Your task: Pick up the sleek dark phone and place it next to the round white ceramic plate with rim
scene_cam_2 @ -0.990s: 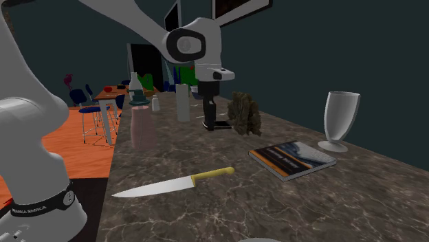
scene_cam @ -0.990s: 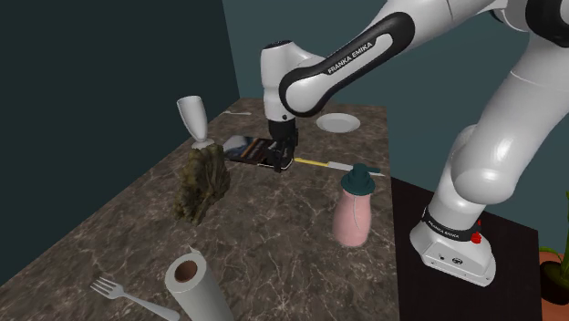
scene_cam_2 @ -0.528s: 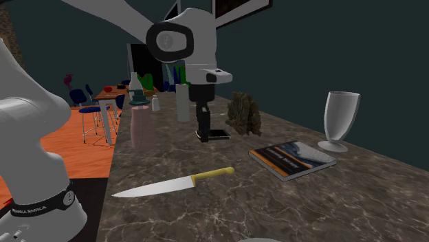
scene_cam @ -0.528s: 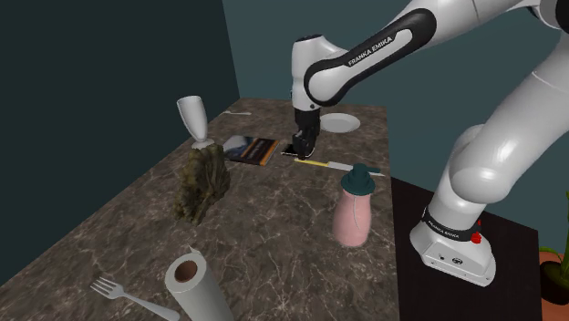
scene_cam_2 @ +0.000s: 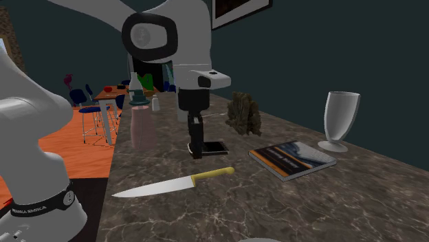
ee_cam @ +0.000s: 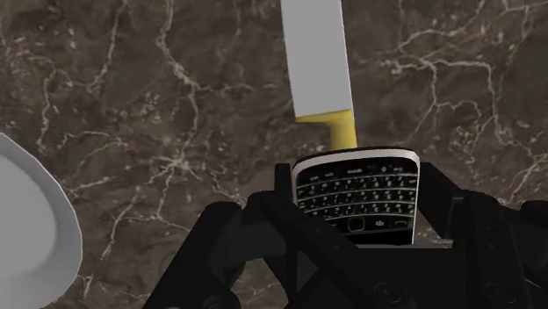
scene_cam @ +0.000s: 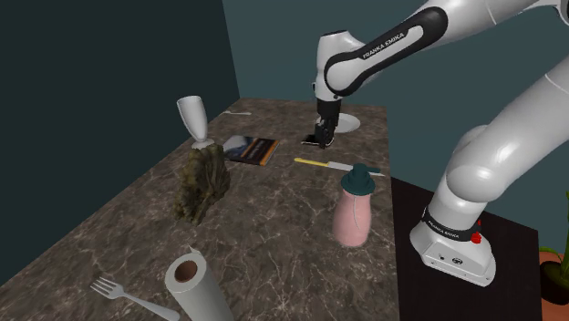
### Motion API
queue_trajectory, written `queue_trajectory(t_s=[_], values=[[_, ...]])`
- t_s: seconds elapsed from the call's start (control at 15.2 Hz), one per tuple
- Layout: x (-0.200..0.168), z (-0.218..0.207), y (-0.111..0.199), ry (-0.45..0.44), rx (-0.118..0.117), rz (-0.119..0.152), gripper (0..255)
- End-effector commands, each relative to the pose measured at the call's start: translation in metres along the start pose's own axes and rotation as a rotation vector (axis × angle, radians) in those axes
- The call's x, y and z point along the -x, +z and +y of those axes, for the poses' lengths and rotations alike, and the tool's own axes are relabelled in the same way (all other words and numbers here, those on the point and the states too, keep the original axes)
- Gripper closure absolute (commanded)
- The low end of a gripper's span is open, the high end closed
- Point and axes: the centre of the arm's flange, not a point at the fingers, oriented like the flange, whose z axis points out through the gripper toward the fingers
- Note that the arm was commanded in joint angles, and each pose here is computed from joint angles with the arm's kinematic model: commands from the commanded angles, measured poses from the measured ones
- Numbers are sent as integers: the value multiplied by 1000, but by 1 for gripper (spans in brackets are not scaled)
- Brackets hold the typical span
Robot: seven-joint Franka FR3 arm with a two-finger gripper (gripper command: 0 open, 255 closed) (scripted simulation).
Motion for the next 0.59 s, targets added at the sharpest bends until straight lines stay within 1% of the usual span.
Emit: queue_trajectory(t_s=[0.0,0.53], values=[[9,32,-1,-1,0,0,255],[42,132,-3,-1,0,0,255]])
